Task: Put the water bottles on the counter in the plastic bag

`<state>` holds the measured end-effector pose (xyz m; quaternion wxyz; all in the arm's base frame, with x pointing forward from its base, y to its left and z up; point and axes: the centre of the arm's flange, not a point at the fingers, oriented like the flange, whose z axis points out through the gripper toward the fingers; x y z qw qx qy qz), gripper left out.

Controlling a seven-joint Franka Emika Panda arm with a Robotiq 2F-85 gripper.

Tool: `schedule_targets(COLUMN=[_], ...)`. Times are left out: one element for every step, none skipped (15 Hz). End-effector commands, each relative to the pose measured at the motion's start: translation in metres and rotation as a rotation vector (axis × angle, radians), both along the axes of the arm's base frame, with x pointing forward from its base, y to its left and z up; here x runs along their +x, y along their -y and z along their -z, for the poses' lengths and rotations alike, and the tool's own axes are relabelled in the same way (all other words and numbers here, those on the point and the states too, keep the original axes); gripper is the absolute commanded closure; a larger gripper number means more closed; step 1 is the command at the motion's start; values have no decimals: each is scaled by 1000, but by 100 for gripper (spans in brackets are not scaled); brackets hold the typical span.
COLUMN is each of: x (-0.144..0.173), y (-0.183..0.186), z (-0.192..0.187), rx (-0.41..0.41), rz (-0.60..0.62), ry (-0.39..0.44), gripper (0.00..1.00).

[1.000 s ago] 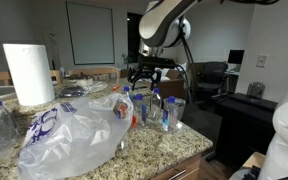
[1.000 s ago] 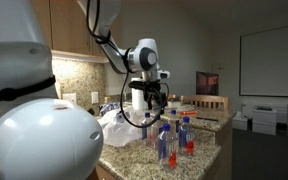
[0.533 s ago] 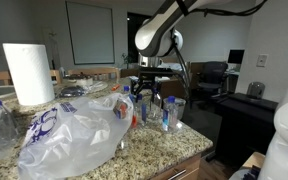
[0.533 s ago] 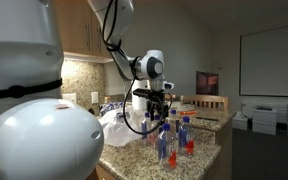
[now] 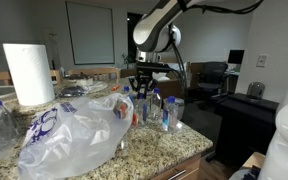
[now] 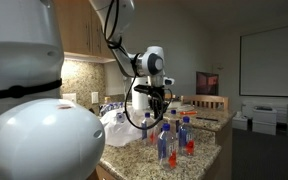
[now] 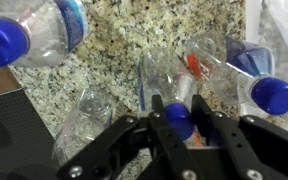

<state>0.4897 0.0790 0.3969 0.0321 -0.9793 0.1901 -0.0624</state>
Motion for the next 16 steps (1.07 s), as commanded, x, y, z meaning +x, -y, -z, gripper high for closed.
schedule_targets(x=[4,4,3,4,4,5,5,7,9,11,17,20,27,32,39,43], y=[-8,-8,-1,3,14,21,33,41,48,52,52,51,47,42,35,29], z=[1,1,-3,-6,-16,-22,-38,-48,-66,-77,-90,-100,-113,-122,-131,-139], rx=[15,16,18,19,14,12,3,4,12,15,27,32,51,68,90,110], rz=[1,2,14,22,39,51,67,74,67,61,35,16,-14,-38,-63,-81], ry=[-22,-23,-14,-8,13,23,50,70,96,119,155,186,216,235,260,277], gripper=[94,92,92,92,92,92,92,92,92,92,92,92,92,92,92,92])
